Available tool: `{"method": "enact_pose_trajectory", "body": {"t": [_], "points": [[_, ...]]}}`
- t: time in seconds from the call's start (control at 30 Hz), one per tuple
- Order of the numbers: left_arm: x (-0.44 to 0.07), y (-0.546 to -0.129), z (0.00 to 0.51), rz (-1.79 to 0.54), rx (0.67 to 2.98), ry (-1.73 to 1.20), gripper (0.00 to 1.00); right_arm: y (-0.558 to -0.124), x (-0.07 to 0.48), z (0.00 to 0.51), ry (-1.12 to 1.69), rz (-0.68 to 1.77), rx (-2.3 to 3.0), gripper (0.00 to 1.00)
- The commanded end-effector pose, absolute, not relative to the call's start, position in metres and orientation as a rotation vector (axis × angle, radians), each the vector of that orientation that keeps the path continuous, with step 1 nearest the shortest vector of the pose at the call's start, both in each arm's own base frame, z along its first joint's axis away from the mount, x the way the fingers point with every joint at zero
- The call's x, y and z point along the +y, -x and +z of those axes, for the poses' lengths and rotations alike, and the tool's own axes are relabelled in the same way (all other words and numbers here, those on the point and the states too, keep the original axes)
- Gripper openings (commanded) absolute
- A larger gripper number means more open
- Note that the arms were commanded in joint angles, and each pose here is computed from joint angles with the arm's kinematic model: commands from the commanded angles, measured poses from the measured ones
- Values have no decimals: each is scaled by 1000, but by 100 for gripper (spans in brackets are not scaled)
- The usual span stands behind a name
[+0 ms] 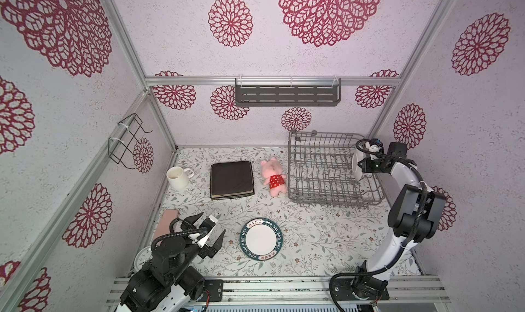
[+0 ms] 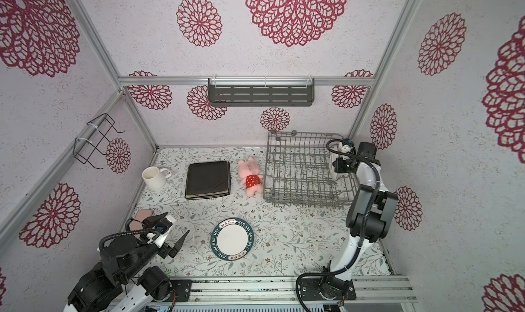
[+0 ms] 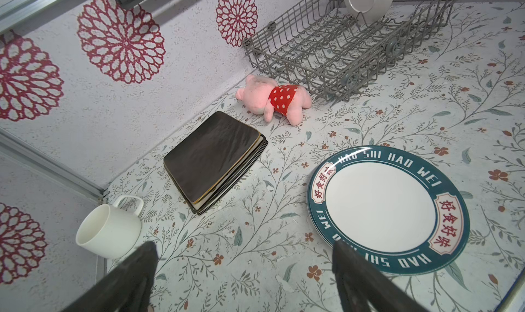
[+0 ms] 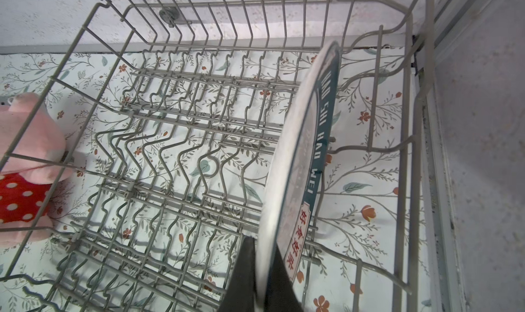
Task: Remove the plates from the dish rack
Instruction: 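Close the right gripper on the last green-rimmed plate's rim and lift, then carry the plate toward the table stack and lower it on top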
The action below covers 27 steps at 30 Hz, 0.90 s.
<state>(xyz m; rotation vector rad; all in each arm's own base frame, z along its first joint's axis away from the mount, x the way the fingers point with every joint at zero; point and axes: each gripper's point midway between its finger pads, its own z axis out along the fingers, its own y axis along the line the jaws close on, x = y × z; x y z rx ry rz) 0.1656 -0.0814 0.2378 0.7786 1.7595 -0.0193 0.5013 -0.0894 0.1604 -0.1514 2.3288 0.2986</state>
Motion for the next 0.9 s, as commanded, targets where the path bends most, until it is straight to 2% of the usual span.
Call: {"method": "enact_pose_trajectory", "body": {"t": [0.0,0.23,0.47,0.63,0.77,0.87], "points": [[-85,-166,238,-22,1749,-798,97,-511,-95,183,193,266,2261,4],[-84,-166,240,-24,1740,-792,97,-513,-90,225,241,291,2175,2],[-83,-164,243,-28,1725,-786,97,-492,-39,292,401,406,1994,0],[-83,-163,244,-28,1717,-779,97,-457,42,331,620,329,1792,0],[-83,-163,244,-29,1717,-781,97,-411,125,333,905,164,1612,0],[-83,-163,244,-30,1716,-784,97,-380,169,337,993,180,1540,0]]}}
